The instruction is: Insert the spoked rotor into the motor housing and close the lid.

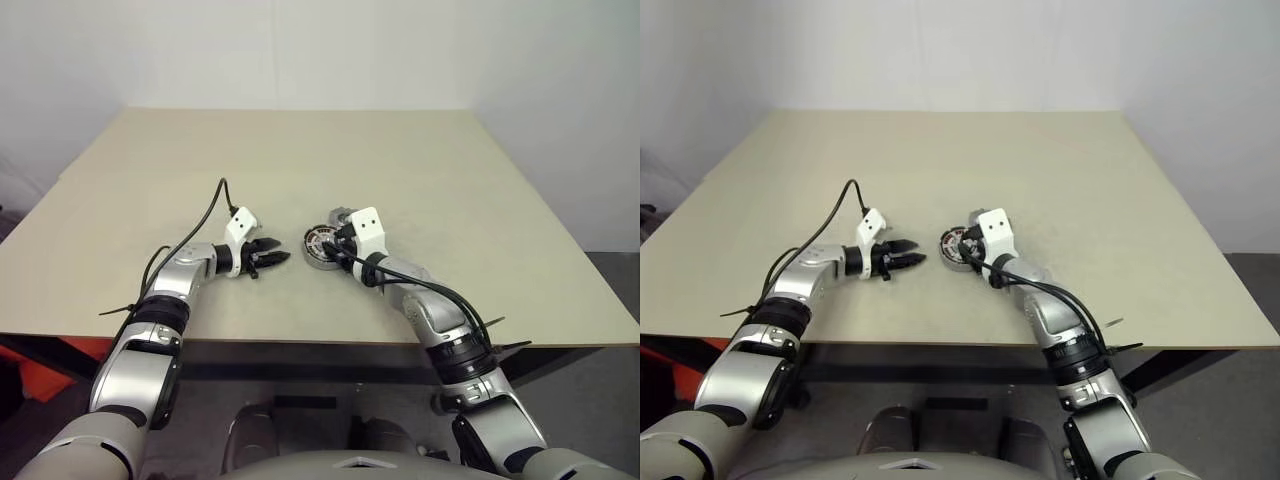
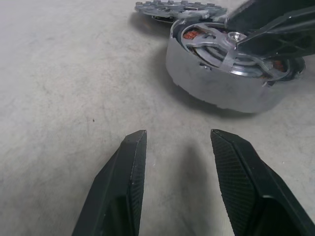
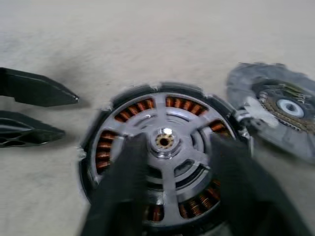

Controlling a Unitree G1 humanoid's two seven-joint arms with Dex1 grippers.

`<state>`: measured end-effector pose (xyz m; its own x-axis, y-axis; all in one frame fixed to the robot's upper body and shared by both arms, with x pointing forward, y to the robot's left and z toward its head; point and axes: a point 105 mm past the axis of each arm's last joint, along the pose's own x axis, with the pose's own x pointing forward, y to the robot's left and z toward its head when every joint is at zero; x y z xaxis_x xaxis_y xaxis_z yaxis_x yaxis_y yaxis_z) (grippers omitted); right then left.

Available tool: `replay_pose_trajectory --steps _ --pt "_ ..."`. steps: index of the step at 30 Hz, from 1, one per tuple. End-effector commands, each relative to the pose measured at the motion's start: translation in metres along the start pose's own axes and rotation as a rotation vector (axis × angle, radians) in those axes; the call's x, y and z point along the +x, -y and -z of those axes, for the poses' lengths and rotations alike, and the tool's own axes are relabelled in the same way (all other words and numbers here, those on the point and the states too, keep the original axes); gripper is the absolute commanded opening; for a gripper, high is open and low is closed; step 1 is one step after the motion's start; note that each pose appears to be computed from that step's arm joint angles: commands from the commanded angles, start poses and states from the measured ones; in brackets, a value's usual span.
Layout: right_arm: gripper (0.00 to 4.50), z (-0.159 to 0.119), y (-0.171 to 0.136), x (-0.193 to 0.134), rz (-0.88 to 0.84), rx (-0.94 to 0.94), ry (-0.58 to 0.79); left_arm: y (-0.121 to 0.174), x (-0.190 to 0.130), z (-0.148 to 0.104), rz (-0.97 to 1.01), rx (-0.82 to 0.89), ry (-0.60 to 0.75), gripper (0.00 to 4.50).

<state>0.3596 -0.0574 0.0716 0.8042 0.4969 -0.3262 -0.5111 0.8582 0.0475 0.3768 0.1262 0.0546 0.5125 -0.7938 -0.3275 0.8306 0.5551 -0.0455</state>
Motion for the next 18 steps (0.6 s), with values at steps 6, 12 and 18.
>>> replay_pose_trajectory --steps 6,12,18 --pt "0.34 -0.043 0.003 -0.01 -0.007 -0.093 0.128 -0.006 0.0 -0.013 -0.026 0.033 0.025 2.2" --pt "0.34 -0.058 -0.008 -0.012 -0.045 -0.124 0.159 -0.007 -0.001 -0.012 -0.035 0.032 0.024 2.2" --pt "0.34 -0.035 -0.009 -0.006 -0.06 -0.072 0.079 -0.01 -0.001 -0.013 -0.045 0.033 0.026 2.2"
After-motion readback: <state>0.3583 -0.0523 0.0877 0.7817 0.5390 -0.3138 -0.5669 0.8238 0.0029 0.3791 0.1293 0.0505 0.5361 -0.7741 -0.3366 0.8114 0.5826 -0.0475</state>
